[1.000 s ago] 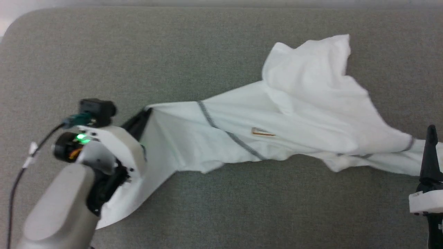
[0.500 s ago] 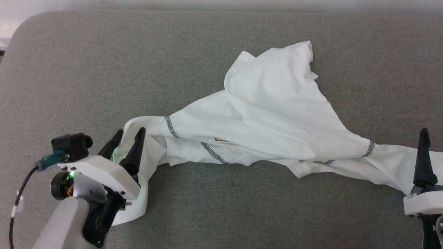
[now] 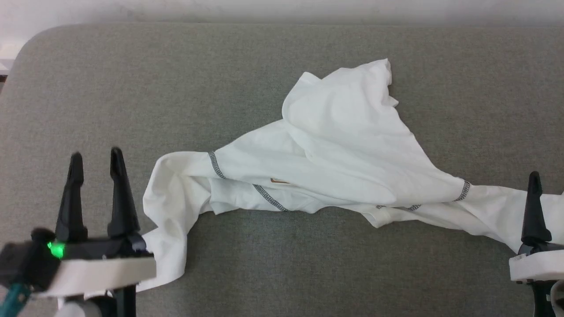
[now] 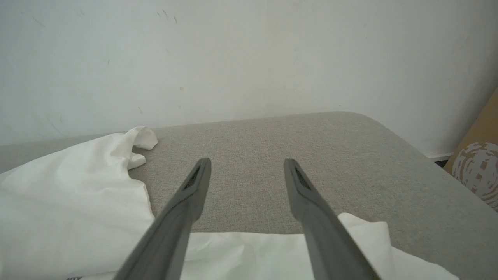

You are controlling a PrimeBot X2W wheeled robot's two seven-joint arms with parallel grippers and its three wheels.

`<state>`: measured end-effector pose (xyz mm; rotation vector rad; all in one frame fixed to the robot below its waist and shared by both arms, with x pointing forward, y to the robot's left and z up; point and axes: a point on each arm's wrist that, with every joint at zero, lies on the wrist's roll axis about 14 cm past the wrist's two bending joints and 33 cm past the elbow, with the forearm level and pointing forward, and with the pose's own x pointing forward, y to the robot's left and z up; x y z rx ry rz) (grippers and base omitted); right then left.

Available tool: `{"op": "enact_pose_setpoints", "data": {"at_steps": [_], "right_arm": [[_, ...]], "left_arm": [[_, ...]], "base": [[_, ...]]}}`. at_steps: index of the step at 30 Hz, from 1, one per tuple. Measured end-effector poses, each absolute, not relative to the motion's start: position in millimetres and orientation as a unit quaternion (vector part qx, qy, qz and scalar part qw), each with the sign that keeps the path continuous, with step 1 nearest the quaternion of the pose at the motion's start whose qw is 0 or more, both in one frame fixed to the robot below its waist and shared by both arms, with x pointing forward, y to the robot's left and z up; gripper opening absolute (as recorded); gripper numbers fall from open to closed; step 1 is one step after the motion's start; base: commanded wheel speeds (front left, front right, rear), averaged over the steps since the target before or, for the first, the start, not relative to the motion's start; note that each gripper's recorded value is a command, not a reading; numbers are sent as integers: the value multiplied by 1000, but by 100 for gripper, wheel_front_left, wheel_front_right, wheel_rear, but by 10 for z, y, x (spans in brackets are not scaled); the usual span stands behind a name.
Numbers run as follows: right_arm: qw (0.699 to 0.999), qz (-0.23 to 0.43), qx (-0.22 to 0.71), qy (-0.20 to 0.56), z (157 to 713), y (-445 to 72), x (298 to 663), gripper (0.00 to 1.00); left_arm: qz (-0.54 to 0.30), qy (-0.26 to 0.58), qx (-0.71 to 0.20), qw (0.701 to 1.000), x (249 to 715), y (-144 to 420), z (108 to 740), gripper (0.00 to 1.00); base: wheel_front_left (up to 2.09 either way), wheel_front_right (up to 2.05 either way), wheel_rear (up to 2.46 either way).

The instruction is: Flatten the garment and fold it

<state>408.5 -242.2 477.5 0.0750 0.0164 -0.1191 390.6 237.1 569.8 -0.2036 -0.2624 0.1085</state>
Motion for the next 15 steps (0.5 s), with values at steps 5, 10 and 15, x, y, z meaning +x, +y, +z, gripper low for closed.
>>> {"op": "enact_pose_setpoints", "data": {"at_steps": [5, 10, 15], "right_arm": [[998, -44, 39, 8, 4772, -2314, 4120, 100], [1000, 9, 29, 4, 4878, -1967, 4251, 100], [994, 101, 27, -5, 5111, -1312, 4494, 100]], "left_arm": [[96, -100, -102, 985, 3650, 2419, 5444, 100], [103, -93, -96, 986, 3553, 2468, 5375, 100], [112, -92, -91, 985, 3525, 2551, 5357, 100]], "base": [[0, 0, 0], [0, 0, 0], [0, 0, 0]]}}
